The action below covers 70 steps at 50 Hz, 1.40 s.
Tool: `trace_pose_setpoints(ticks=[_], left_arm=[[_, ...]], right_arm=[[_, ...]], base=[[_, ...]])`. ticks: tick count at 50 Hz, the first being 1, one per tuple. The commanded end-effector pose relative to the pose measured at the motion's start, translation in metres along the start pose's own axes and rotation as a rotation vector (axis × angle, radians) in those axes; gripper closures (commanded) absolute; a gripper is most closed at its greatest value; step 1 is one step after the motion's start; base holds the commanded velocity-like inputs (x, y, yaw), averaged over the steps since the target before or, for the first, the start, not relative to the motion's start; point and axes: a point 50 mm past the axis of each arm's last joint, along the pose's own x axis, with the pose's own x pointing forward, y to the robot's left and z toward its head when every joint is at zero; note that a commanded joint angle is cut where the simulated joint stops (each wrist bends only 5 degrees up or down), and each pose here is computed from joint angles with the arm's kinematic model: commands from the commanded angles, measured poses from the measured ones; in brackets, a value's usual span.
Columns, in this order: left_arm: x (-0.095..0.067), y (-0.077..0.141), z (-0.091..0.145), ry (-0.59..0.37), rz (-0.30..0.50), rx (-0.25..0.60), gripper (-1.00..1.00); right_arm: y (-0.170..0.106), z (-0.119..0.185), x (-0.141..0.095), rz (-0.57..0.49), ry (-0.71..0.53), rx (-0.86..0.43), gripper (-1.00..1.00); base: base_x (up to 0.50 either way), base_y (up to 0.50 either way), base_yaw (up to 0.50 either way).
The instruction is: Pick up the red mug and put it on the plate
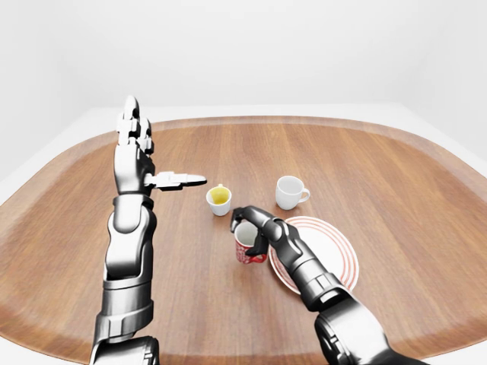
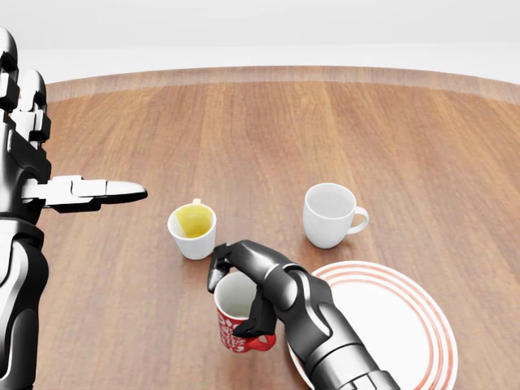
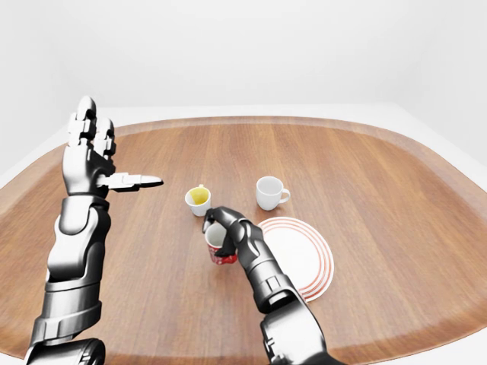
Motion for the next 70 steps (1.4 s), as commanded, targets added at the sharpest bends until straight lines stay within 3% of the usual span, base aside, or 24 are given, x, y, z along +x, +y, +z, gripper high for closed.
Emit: trace_pose_setpoints(ticks=[1,70], left_arm=[[0.000,0.000,0.000,-0.002,0.001,0.000,-1.00],[0.000,-0.007,0.009,-0.040,-0.011,0.000,-1.00]], right_arm=[[-0.010,-0.011,-0.008,-0.034,0.009,-0.023,1.00],[-0.047,-0.086,-0.059,-0.150,0.171,-0.055,1.00]], base=[[0.00,0.00,0.00],[0.00,0.00,0.00]])
